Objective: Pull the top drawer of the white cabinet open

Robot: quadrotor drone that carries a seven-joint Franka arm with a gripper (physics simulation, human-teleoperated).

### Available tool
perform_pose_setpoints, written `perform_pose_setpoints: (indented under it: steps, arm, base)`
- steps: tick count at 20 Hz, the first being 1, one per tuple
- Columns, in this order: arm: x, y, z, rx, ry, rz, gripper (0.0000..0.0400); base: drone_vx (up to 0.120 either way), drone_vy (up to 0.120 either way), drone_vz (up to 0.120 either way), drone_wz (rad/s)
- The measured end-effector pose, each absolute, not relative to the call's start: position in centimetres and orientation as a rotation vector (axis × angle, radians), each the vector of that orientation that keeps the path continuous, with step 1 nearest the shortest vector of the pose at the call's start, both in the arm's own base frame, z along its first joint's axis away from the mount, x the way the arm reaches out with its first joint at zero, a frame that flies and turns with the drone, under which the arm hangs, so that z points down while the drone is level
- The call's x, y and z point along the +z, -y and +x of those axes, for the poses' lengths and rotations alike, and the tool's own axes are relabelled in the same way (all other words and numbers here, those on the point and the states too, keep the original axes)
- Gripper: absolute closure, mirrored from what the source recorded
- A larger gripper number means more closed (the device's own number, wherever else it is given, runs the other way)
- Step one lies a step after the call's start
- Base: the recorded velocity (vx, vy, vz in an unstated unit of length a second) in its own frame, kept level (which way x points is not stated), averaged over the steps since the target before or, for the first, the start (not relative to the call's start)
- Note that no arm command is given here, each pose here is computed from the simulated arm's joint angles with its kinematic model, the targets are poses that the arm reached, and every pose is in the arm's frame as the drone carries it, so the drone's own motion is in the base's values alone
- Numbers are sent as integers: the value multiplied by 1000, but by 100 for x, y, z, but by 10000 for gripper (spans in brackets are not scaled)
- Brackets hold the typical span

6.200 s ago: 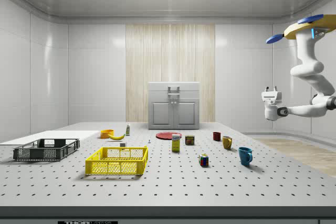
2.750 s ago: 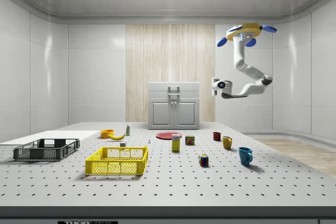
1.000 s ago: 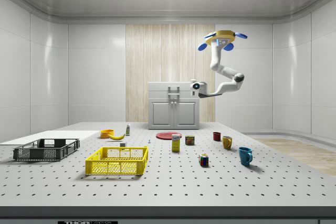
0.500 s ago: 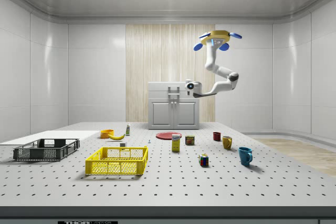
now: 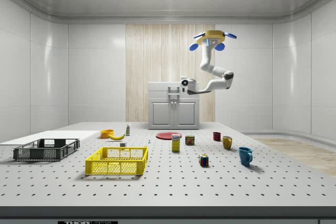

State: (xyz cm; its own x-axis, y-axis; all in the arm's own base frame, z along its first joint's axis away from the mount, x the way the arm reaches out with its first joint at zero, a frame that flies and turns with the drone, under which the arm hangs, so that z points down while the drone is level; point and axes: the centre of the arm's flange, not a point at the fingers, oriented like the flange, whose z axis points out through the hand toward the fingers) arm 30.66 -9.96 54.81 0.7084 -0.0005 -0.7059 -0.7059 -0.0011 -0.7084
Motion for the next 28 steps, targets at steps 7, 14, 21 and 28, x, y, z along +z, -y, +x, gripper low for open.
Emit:
perform_pose_setpoints:
  steps: [7,14,21,28]
  arm:
    - [5326,862,3067,613,-613,-1484,95]
    - [5287,572,3066,613,-613,-1484,95]
    - [5277,262,3066,613,-612,-1484,95]
    - [5275,-105,3063,613,-612,-1483,95]
  base:
    - [0,0,0,0]
    - [0,0,0,0]
    - [0,0,0,0]
    - [0,0,0,0]
